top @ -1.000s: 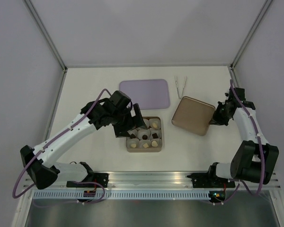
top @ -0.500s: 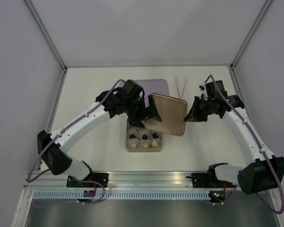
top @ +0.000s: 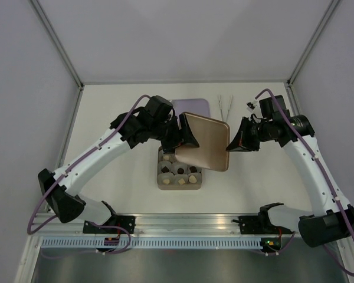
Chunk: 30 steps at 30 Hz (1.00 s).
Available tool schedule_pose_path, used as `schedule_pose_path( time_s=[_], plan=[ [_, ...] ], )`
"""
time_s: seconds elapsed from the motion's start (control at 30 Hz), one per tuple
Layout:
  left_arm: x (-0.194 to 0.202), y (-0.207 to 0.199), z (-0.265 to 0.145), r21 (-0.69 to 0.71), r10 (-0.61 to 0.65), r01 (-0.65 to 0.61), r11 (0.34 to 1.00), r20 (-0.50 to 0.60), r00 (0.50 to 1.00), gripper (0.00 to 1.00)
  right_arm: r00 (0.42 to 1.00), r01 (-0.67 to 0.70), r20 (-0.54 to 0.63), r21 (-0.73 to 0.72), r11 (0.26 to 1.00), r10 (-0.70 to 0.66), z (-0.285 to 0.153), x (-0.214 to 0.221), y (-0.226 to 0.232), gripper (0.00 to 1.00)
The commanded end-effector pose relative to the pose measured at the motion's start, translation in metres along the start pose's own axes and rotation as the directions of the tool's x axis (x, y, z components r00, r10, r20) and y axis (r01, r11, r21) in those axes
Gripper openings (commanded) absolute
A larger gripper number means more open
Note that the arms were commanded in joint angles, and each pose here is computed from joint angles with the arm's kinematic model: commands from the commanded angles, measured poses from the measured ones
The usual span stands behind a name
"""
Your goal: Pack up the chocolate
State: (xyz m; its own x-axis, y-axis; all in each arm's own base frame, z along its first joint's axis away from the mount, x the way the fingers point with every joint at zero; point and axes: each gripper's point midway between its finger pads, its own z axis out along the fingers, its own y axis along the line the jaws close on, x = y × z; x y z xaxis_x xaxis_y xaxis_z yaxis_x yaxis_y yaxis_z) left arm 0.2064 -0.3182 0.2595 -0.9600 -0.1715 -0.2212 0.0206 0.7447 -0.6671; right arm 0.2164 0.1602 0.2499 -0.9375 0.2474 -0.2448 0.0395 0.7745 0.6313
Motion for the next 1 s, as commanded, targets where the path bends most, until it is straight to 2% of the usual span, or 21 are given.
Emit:
schedule_pose_path(
  time_s=[0.0,0.07,0.17,0.23,0.27,0.37,0.43,0.5,0.53,0.63,0.67,0.73,0.77,0.83,0.87,0.97],
  plan=[
    [-0.012,-0.03,-0.036,0.108,-0.013,0.002,0.994,0.096,0.995,0.71,0.999,0.029,-0.042,-0.011,1.0,-0.03,-0.021,0.02,0.006,0.01],
    [-0.011,-0.03,-0.04,0.116,-0.022,0.01,0.993,0.101,0.995,0.62,0.998,0.04,-0.051,-0.023,0.999,-0.041,-0.024,0.025,0.007,0.0],
    [-0.009,-0.032,-0.047,0.13,-0.032,0.018,0.991,0.104,0.994,0.41,0.997,0.054,-0.059,-0.021,0.998,-0.055,-0.025,0.029,0.005,0.01],
    [-0.007,-0.032,-0.05,0.138,-0.052,0.037,0.99,0.103,0.993,0.32,0.995,0.065,-0.073,-0.029,0.997,-0.067,-0.024,0.032,0.004,0.0],
    [-0.007,-0.032,-0.05,0.139,-0.054,0.04,0.989,0.1,0.994,0.23,0.995,0.065,-0.069,-0.029,0.997,-0.067,-0.024,0.031,0.004,0.0],
    [-0.007,-0.034,-0.052,0.145,-0.066,0.05,0.988,0.102,0.993,0.1,0.995,0.094,-0.029,-0.061,0.994,-0.096,-0.026,0.023,0.014,0.0],
    [-0.008,-0.035,-0.053,0.147,-0.084,0.068,0.987,0.105,0.991,0.05,0.993,0.104,-0.038,-0.09,0.991,-0.107,-0.026,0.022,0.019,0.0],
    [-0.009,-0.037,-0.055,0.152,-0.106,0.089,0.984,0.11,0.988,0.02,0.992,0.111,-0.049,-0.093,0.989,-0.116,-0.026,0.023,0.021,0.11],
    [-0.01,-0.038,-0.057,0.156,-0.112,0.093,0.983,0.116,0.987,0.02,0.99,0.127,-0.053,-0.088,0.988,-0.132,-0.027,0.023,0.02,0.31],
    [-0.009,-0.029,-0.057,0.124,-0.17,0.156,0.98,0.116,0.978,0.02,0.977,0.211,-0.013,-0.03,0.977,-0.211,-0.033,0.013,0.014,0.52],
    [-0.009,-0.021,-0.055,0.095,-0.198,0.187,0.978,0.123,0.973,0.02,0.971,0.238,0.007,-0.008,0.971,-0.238,-0.041,0.009,0.015,0.63],
    [-0.004,-0.01,-0.052,0.045,-0.244,0.241,0.97,0.108,0.964,0.02,0.955,0.294,0.035,0.007,0.956,-0.294,-0.045,0.003,0.016,0.7],
    [-0.003,-0.006,-0.049,0.021,-0.266,0.266,0.964,0.101,0.959,0.02,0.939,0.335,0.079,-0.007,0.942,-0.334,-0.052,-0.003,0.026,0.81],
    [0.001,0.002,-0.047,-0.028,-0.31,0.314,0.949,0.09,0.946,0.02,0.907,0.405,0.131,-0.017,0.914,-0.4,-0.061,-0.009,0.041,0.9],
    [0.004,0.007,-0.051,-0.068,-0.336,0.341,0.937,0.083,0.938,0.02,0.862,0.486,0.183,-0.036,0.873,-0.472,-0.069,-0.012,0.059,0.98],
    [0.0,0.011,-0.06,-0.13,-0.396,0.405,0.905,0.09,0.914,0.02,0.765,0.617,0.292,-0.077,0.783,-0.574,-0.085,-0.008,0.093,0.98]
  ],
)
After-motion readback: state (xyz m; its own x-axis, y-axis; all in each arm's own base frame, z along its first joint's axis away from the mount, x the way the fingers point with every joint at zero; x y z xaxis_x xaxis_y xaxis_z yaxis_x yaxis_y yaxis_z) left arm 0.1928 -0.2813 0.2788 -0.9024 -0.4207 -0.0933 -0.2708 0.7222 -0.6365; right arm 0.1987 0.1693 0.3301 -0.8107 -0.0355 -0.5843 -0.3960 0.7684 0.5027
